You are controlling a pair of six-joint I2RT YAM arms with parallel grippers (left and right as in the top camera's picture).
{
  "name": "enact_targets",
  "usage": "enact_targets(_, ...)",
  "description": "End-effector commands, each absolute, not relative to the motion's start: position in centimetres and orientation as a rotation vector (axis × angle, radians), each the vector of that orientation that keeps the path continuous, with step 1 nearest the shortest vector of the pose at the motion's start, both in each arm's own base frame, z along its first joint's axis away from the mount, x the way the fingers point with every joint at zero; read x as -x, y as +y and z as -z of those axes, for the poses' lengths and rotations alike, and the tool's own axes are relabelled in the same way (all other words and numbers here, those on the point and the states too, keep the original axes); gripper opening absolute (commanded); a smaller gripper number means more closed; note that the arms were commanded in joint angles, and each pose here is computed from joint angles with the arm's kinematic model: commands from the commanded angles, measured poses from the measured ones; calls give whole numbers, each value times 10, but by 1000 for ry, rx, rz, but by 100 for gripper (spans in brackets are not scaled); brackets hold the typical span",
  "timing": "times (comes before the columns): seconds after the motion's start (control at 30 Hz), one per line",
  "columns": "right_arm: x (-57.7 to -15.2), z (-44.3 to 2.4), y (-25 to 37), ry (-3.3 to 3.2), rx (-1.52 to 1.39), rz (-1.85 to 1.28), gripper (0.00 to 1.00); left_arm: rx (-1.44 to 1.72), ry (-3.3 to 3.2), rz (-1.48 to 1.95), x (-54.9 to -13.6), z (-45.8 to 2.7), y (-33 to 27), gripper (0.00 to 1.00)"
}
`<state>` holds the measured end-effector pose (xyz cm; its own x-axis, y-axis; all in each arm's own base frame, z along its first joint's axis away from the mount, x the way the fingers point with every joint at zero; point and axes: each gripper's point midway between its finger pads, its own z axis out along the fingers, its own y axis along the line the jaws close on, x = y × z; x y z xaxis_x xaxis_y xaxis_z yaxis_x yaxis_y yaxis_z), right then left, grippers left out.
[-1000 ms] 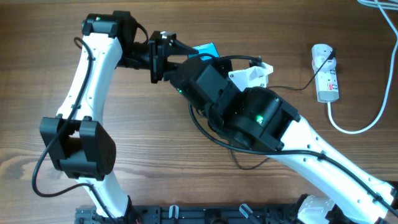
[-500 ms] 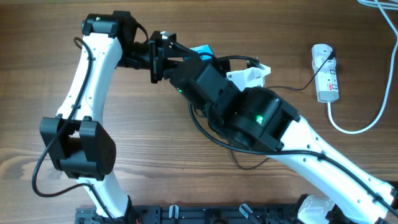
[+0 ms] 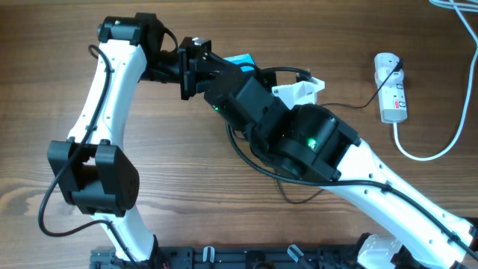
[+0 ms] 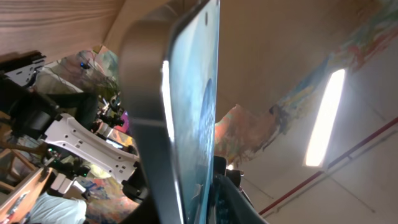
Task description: Plug charger to phone and switch on socket
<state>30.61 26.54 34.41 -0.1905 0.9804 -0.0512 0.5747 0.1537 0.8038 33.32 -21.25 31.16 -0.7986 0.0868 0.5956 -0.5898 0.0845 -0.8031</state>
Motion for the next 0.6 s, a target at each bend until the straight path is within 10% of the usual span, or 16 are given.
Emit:
enact_targets(0.0,-304,-356,264,1821,-1485,-923,5,-452,-1873,-1804,-326,-326,-213,29)
enact_targets(0.57,-308,-349,268,1857,-1419,-874,5,-452,-1874,-1804,-326,-326,-213,4)
